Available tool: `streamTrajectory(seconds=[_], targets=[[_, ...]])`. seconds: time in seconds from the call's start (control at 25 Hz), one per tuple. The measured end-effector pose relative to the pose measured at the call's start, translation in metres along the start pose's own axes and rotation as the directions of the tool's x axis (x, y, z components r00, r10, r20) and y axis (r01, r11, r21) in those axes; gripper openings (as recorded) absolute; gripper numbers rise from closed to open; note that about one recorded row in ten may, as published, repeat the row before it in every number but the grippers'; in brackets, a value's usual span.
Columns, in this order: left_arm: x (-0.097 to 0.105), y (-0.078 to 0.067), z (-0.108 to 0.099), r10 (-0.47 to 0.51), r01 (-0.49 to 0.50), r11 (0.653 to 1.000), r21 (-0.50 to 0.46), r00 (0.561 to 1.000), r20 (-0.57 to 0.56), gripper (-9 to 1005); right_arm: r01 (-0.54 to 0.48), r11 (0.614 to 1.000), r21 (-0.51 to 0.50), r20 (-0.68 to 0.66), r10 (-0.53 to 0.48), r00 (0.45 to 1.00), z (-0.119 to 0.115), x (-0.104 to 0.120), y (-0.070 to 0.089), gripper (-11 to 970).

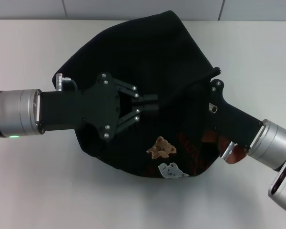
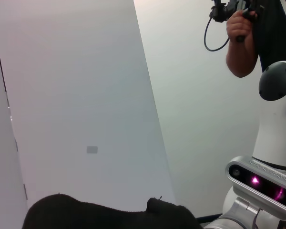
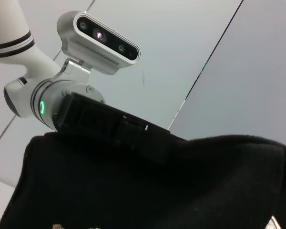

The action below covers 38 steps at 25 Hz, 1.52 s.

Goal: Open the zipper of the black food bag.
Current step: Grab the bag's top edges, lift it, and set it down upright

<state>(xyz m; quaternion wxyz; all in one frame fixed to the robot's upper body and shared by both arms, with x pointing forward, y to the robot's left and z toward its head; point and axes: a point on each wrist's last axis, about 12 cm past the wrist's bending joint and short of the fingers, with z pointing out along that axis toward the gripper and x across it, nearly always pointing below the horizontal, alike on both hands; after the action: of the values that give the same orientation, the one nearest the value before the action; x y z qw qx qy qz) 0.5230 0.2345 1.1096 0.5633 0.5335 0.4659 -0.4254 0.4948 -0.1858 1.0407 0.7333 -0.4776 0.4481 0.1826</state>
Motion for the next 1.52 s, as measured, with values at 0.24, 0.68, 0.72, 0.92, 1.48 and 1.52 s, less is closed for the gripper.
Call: streamTrajectory(seconds=[0.24,0.68,0.72,0.92,1.48,1.52], targets=[[0.000,0.000,-0.001,0.000,0.000,1.000,-0.005,1.000,0.002,72,0.003,1.000,0.013,-0.020,-0.003,1.000,-0.004,0.002,-0.001,-2],[-0.001,-0.004,-0.013,0.011,-0.010,0.999,-0.037,1.000,0.016,72,0.008,0.998,0.065,-0.101,-0.002,0.995,-0.019,0.011,-0.003,-1],[-0.001,-0.004,-0.013,0.011,-0.011,0.999,-0.038,1.000,0.016,72,0.010,0.997,0.073,-0.110,-0.001,0.994,-0.020,0.012,-0.003,-1],[-0.001,-0.004,-0.015,0.015,-0.014,0.999,-0.048,1.000,0.016,72,0.016,0.995,0.100,-0.145,-0.002,0.989,-0.027,0.016,-0.006,0],[0.002,-0.010,-0.033,0.017,-0.016,0.994,-0.111,1.000,0.009,72,0.037,0.988,0.150,-0.189,-0.008,0.982,-0.040,0.020,-0.015,0],[0.002,-0.010,-0.033,0.019,-0.018,0.994,-0.111,1.000,0.009,72,0.037,0.988,0.150,-0.189,-0.008,0.982,-0.040,0.020,-0.015,1]])
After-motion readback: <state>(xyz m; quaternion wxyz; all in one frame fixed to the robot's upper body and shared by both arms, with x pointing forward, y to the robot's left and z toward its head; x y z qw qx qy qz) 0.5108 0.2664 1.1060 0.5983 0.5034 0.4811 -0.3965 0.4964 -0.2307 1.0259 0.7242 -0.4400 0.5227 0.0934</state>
